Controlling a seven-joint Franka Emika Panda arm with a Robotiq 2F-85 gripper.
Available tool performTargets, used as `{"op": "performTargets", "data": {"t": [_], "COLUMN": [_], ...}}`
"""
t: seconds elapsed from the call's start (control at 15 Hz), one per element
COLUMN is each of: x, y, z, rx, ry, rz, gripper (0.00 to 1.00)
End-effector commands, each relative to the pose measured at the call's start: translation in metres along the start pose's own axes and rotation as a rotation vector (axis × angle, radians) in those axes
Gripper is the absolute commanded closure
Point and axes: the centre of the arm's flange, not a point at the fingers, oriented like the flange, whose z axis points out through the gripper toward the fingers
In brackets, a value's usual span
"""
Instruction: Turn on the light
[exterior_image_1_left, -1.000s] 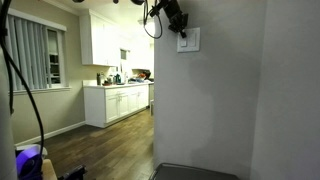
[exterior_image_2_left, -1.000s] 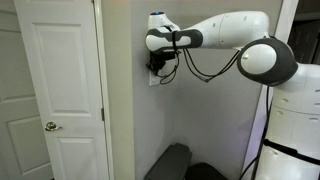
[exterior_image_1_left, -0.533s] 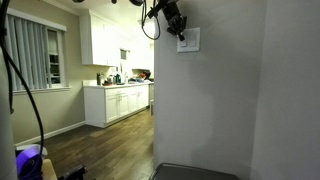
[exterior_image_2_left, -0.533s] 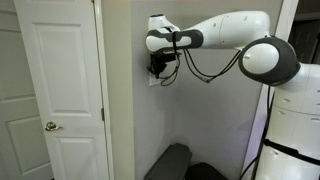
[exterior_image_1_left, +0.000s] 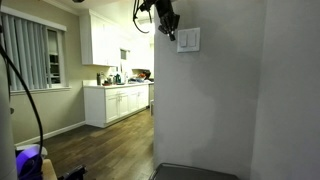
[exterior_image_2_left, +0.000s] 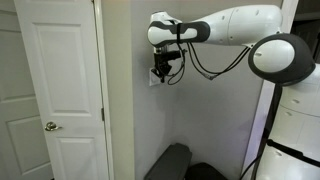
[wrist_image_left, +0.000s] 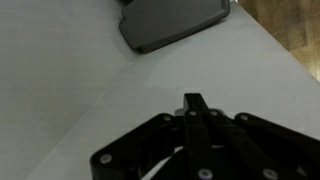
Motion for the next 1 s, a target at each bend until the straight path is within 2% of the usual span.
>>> {"op": "performTargets", "data": {"t": [0.0, 0.07, 0.13, 0.2, 0.27, 0.33, 0.53, 0.93], "x": [-0.029, -0.032, -0.035, -0.037, -0.019, -0.02, -0.019, -0.019], "y": [0.007, 0.006, 0.006, 0.005, 0.0, 0.0, -0.001, -0.001], "z": [0.002, 0.003, 0.004, 0.005, 0.002, 0.003, 0.003, 0.003], "rx": [0.042, 0.048, 0.05, 0.05, 0.028, 0.028, 0.028, 0.028], "ry": [-0.059, -0.069, -0.081, -0.088, -0.062, -0.064, -0.064, -0.064], "rz": [-0.068, -0.075, -0.09, -0.097, -0.057, -0.059, -0.059, -0.059], "gripper": [1.0, 1.0, 0.91, 0.73, 0.68, 0.87, 0.68, 0.67]}}
